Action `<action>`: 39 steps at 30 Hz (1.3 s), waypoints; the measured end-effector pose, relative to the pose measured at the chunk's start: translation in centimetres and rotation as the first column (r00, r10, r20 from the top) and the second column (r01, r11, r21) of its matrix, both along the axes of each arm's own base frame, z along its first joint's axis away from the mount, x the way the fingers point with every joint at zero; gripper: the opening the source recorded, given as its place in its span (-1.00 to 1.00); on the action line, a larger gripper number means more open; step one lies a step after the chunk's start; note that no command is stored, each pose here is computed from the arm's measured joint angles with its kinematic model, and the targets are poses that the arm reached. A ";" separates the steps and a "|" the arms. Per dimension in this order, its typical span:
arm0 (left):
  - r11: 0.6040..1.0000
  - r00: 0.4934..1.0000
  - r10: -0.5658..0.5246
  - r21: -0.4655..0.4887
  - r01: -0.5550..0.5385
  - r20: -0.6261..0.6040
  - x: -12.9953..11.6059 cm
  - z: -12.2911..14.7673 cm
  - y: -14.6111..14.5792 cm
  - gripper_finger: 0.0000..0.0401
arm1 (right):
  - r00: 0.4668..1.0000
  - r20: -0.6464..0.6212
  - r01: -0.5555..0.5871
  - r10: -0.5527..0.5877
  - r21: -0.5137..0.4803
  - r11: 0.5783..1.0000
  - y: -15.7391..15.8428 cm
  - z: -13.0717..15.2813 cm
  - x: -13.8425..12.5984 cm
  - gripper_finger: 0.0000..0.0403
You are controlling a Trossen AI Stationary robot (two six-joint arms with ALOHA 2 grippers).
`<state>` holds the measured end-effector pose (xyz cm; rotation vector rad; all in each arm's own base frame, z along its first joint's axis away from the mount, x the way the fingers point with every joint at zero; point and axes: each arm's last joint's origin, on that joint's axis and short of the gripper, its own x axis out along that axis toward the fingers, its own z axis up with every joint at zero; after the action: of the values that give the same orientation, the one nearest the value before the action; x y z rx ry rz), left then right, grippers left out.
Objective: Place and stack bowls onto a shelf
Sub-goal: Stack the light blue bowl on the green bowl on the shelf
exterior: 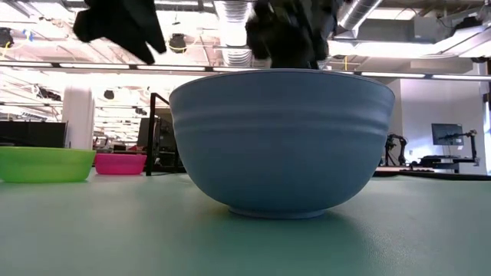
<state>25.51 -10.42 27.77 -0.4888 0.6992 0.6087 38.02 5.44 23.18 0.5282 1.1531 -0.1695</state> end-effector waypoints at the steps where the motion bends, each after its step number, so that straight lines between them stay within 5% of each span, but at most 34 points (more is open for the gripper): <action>1: 1.000 1.000 -0.009 0.021 0.009 0.007 -0.2 0.3 0.2 -0.28 | 0.999 -0.012 -0.030 0.030 0.001 1.000 0.5 -0.7 -0.1 -0.05; 13: 0.993 0.997 -0.069 0.099 0.066 0.028 -1.2 2.5 2.0 -0.28 | 0.993 -0.085 -0.080 0.082 0.028 0.996 3.9 -5.4 0.6 -0.08; 19: 0.995 0.996 -0.081 0.052 0.079 0.026 -1.3 2.4 1.8 -0.28 | 0.997 -0.078 0.003 0.001 0.044 0.999 3.6 -5.9 1.1 -0.53; 23: 0.999 0.998 -0.046 0.016 0.045 0.047 -1.3 2.4 1.7 -0.28 | 1.000 -0.011 0.016 -0.015 0.040 0.999 3.3 -5.1 1.6 -0.88; 39: 0.994 0.993 0.026 -0.104 -0.014 0.113 -2.2 2.5 -0.1 -0.28 | 0.956 0.293 -0.015 0.022 -0.026 1.000 1.3 3.7 5.0 -0.88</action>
<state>23.27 -10.54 30.30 -0.6224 0.6194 0.5609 43.04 6.75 26.83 0.5030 0.8646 -0.0846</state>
